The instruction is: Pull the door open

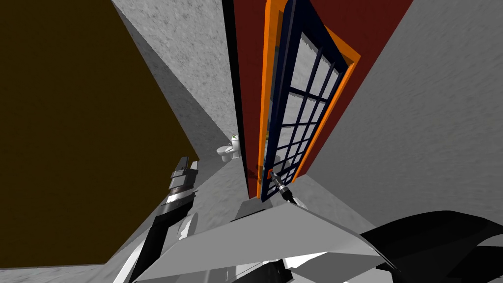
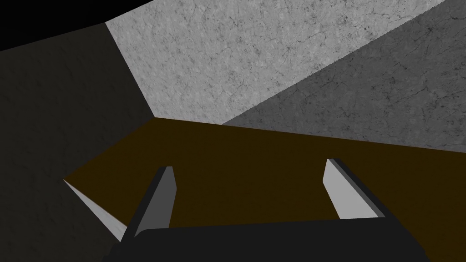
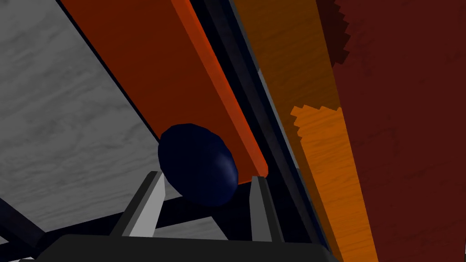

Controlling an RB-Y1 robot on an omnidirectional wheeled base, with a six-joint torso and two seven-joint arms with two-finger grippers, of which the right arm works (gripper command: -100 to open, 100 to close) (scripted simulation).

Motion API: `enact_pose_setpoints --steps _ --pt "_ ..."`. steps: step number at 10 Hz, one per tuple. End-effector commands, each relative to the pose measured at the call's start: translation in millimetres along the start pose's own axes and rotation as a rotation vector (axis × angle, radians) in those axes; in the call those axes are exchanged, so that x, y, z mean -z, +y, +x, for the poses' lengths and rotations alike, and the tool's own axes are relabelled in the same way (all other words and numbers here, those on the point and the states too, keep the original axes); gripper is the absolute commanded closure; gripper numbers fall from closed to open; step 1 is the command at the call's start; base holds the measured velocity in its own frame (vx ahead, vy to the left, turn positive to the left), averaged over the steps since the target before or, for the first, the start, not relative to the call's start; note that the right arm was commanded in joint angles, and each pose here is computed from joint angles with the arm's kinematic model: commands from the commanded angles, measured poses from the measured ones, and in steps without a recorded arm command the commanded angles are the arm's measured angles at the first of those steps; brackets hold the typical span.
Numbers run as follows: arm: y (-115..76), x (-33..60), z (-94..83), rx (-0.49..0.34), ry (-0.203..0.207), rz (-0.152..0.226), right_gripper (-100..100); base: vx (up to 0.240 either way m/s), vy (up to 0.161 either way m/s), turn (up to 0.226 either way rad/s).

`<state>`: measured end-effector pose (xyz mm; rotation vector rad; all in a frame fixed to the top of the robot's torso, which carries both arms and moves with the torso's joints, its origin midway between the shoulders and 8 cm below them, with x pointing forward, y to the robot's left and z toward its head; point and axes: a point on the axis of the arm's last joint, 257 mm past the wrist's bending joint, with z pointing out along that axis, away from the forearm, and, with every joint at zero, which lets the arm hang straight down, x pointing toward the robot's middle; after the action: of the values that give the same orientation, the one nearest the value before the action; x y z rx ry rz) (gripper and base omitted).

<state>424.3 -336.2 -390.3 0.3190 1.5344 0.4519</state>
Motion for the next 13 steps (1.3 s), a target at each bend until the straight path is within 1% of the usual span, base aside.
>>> enact_pose_setpoints --steps 1,2,3,4,5,6,7,8,9,12,13 --pt "11.7 3.4 19.3 -0.042 0.027 -0.011 100 -0.011 -0.007 -0.019" --pt "11.7 3.4 19.3 -0.042 0.027 -0.011 100 -0.010 -0.013 0.003" --pt "13.5 1.5 16.4 -0.040 0.020 -0.016 100 0.000 0.000 0.000" --pt "11.7 3.4 19.3 -0.042 0.027 -0.011 100 0.007 0.001 0.006" --pt "14.0 2.3 20.4 -0.084 0.030 -0.015 100 -0.014 0.002 -0.023" --pt "15.0 1.2 18.7 -0.083 0.026 -0.019 100 -0.033 0.001 -0.012" --pt "14.0 2.3 20.4 -0.084 0.030 -0.015 100 -0.017 -0.008 -0.008" --pt "16.4 1.2 21.5 -0.126 0.033 -0.020 100 -0.015 -0.003 -0.028" --pt "16.4 1.2 21.5 -0.126 0.033 -0.020 100 -0.020 -0.007 -0.014" --pt "21.0 -0.9 23.7 -0.200 0.039 -0.029 100 -0.030 -0.005 -0.019" --pt "21.0 -0.9 23.7 -0.209 0.039 -0.029 100 -0.032 -0.018 -0.008"
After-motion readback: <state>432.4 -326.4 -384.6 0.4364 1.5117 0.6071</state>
